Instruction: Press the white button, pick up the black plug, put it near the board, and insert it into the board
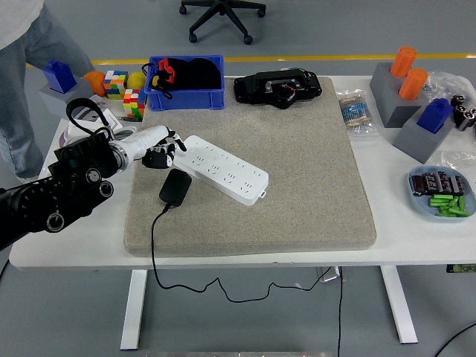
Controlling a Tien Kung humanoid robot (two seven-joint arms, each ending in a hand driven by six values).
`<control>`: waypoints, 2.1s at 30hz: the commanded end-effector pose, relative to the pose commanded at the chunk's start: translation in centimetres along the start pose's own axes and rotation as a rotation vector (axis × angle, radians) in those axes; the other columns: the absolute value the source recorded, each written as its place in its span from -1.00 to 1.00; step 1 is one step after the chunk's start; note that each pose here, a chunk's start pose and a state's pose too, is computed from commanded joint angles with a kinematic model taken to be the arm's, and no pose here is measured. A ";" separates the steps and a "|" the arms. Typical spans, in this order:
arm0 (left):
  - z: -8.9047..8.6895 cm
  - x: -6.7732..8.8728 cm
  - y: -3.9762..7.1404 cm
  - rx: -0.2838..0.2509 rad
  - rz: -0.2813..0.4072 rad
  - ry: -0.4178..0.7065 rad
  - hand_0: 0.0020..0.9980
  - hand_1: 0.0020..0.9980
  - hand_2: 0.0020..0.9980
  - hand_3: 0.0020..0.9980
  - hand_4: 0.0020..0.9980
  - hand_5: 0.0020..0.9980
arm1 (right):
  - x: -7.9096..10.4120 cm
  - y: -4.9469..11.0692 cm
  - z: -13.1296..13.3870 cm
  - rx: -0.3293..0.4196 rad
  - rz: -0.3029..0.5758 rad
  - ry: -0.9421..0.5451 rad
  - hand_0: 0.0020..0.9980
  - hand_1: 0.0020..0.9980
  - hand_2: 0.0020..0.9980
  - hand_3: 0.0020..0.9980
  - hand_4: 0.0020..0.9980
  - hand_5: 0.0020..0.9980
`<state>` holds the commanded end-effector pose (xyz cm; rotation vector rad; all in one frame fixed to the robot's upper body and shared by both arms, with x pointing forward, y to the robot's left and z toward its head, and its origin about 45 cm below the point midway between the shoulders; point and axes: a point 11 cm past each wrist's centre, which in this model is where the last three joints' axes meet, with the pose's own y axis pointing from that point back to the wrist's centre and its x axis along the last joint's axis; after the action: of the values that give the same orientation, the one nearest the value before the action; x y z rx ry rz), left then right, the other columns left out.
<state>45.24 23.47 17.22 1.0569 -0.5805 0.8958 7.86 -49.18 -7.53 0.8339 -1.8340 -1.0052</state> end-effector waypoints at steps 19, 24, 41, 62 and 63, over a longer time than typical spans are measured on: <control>1.4 -0.3 -1.5 0.018 0.082 -0.203 -1.00 -1.00 -0.79 0.31 -1.00 -1.00 | 0.1 0.0 -0.1 0.002 0.002 0.027 0.28 0.10 0.05 0.09 0.30 -0.34; 1.4 -0.7 -1.7 0.020 0.074 -0.207 -1.00 -1.00 -0.79 0.31 -1.00 -1.00 | 0.1 0.0 0.0 -0.001 0.003 0.030 0.28 0.10 0.05 0.09 0.30 -0.34; 1.1 -1.3 -2.2 0.049 0.060 -0.257 -1.00 -1.00 -0.79 0.31 -1.00 -1.00 | 0.2 0.0 0.1 -0.003 0.004 0.033 0.28 0.10 0.05 0.09 0.30 -0.34; 3.4 2.6 -0.6 -0.068 0.216 -0.156 -0.97 -0.99 -0.75 0.29 -1.00 -1.00 | 0.0 0.0 0.5 -0.008 0.000 0.020 0.28 0.10 0.05 0.09 0.30 -0.34; 3.1 2.7 -0.3 -0.068 0.226 -0.135 -0.97 -0.99 -0.75 0.29 -1.00 -1.00 | 0.0 0.0 0.5 -0.007 0.000 0.019 0.28 0.10 0.05 0.09 0.30 -0.34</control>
<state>46.94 21.44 20.41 1.0086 -0.8500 0.9985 7.46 -49.01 -7.68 0.8371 -1.8130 -0.9997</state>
